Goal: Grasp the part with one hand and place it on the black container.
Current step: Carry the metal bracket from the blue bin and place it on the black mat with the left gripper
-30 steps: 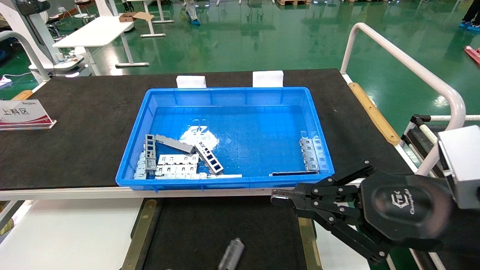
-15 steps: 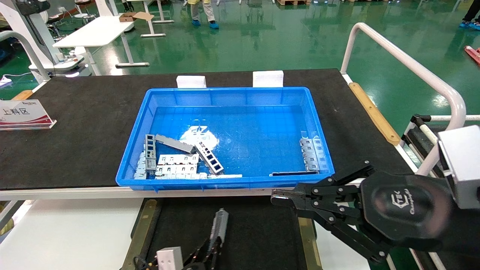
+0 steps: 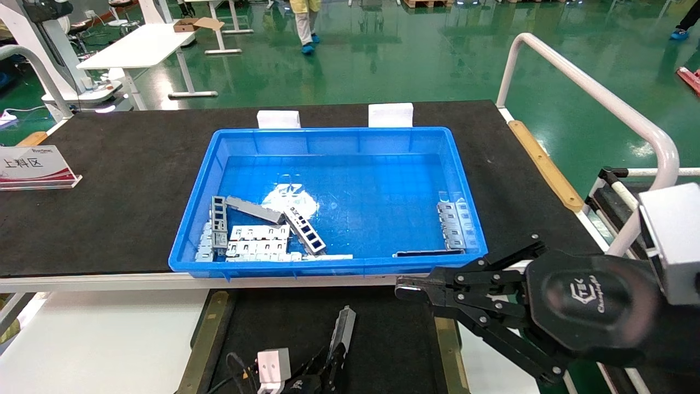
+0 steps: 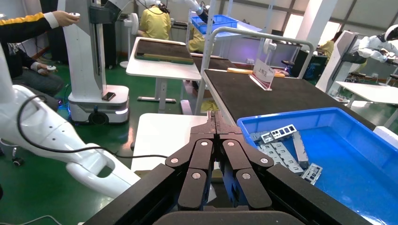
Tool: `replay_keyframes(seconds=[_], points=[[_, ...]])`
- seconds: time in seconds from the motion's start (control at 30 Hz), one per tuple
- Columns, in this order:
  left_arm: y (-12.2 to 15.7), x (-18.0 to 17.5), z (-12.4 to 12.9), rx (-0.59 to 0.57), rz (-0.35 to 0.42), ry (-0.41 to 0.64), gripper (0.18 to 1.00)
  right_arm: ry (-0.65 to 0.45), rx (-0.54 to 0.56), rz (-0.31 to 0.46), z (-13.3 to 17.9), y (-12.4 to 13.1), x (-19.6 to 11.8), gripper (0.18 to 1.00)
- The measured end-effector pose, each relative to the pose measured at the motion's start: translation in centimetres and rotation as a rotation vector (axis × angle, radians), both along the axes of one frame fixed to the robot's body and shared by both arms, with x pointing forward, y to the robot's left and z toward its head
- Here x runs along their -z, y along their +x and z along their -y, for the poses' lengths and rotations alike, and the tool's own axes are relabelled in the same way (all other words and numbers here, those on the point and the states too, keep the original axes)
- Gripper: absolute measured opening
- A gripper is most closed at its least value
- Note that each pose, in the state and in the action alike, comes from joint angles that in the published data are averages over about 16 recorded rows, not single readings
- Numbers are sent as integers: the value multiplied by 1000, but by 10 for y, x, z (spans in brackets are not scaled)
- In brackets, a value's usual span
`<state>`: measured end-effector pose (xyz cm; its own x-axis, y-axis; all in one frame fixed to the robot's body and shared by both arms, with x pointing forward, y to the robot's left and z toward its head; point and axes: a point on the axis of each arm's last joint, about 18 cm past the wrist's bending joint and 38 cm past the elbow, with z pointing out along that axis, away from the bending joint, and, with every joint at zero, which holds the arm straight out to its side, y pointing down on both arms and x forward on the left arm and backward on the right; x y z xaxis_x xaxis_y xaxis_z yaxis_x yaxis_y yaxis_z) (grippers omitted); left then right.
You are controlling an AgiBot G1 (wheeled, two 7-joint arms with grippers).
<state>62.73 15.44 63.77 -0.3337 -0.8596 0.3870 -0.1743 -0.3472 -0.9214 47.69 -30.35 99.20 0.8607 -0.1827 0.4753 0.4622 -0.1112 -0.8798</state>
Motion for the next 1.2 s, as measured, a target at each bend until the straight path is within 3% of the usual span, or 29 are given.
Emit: replay_keyframes(seconds=[0.4,1.2], points=[[19,0,-3,-4,-12,-37,358,0,0,0,0,0,0,191],[21,11,-3,-37,-30,-138,372,0,0,0,0,0,0,220]])
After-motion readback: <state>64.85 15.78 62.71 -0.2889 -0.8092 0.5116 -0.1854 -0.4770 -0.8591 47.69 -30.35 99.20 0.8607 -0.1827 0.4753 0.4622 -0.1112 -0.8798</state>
